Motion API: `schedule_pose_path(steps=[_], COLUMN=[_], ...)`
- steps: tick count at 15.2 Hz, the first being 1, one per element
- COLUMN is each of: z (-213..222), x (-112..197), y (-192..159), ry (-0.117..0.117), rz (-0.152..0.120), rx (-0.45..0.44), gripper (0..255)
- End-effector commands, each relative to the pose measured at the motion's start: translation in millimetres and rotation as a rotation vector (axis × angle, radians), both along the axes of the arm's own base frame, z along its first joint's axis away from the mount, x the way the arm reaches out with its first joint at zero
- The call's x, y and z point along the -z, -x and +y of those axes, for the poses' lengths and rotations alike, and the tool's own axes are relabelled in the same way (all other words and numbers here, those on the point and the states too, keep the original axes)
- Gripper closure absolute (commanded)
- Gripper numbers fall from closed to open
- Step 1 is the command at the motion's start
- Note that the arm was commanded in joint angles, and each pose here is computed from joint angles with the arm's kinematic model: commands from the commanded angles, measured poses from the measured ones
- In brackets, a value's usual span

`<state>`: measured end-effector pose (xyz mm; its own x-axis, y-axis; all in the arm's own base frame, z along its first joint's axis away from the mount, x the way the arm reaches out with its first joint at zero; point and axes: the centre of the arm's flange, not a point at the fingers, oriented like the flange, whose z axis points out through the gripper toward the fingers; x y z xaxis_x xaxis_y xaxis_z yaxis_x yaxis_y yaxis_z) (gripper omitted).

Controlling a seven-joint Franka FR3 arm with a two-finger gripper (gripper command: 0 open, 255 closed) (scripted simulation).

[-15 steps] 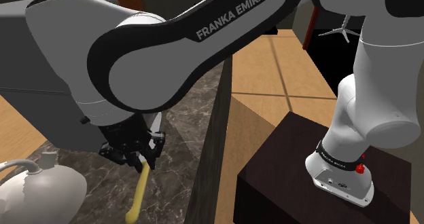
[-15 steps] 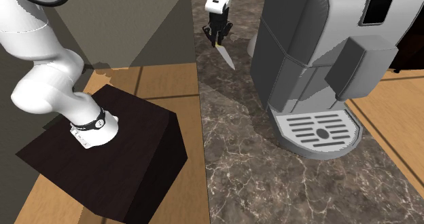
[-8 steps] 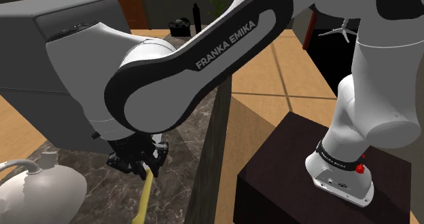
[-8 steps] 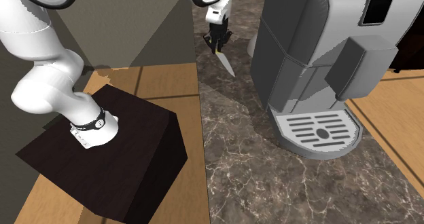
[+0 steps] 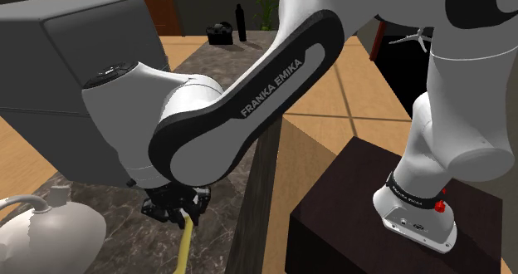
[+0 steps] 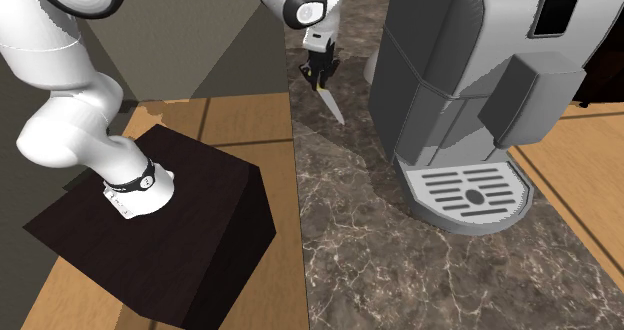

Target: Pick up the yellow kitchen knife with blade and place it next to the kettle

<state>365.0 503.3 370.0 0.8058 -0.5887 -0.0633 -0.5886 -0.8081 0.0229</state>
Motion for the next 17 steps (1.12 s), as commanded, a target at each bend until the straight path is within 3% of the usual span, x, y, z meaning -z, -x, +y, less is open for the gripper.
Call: schedule_pose_path(steps=[1, 10, 11, 16, 17], z=[1, 1, 1, 1, 1], x=[10, 18, 18, 18, 5], y=[1, 1, 1, 1, 0], ry=[0.0, 0.0, 0.0, 0.0, 0.0], rz=[0.0, 0.0, 0.0, 0.0, 0.0], rx=[0.0, 0.0, 0.0, 0.0, 0.0], gripper=[255, 255, 0, 0, 0])
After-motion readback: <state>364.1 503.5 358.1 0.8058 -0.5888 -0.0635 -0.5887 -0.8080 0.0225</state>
